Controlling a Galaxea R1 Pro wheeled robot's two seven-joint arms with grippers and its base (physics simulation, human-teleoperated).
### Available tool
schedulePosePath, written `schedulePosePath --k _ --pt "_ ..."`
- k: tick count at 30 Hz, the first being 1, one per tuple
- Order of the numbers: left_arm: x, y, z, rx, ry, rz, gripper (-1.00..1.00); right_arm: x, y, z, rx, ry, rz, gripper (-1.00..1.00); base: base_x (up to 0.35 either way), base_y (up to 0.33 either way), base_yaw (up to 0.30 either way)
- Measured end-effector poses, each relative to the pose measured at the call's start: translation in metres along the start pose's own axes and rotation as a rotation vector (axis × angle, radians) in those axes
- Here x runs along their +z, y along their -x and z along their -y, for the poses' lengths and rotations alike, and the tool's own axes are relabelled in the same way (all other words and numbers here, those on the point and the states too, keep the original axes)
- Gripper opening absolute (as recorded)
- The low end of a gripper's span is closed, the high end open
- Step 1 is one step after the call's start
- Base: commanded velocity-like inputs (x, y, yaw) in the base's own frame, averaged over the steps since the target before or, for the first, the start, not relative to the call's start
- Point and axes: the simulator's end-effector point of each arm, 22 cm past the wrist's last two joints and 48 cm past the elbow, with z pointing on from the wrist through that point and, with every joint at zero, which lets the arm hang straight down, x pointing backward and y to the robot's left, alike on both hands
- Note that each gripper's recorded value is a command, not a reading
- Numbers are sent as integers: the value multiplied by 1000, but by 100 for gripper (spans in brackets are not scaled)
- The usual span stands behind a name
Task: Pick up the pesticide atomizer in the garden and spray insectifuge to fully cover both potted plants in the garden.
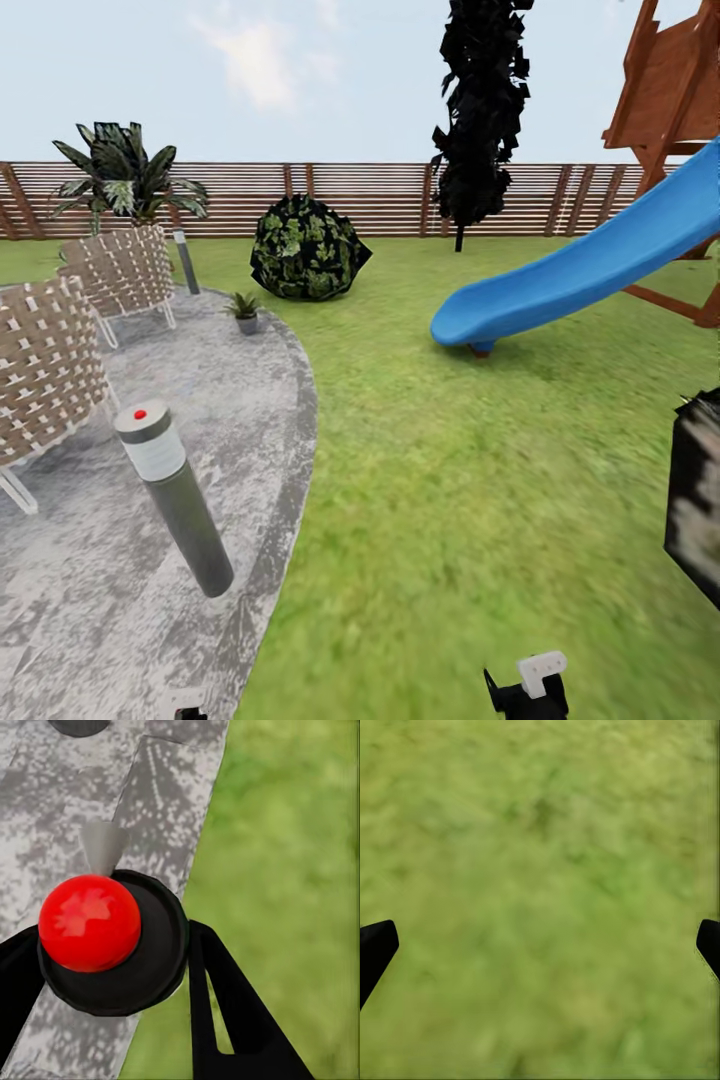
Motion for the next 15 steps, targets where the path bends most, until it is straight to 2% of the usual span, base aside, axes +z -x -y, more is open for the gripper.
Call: schedulePosePath --k 15 --pt "0 0 1 1 -2 0 -100 0 1 0 0 -1 1 100 336 0 -2"
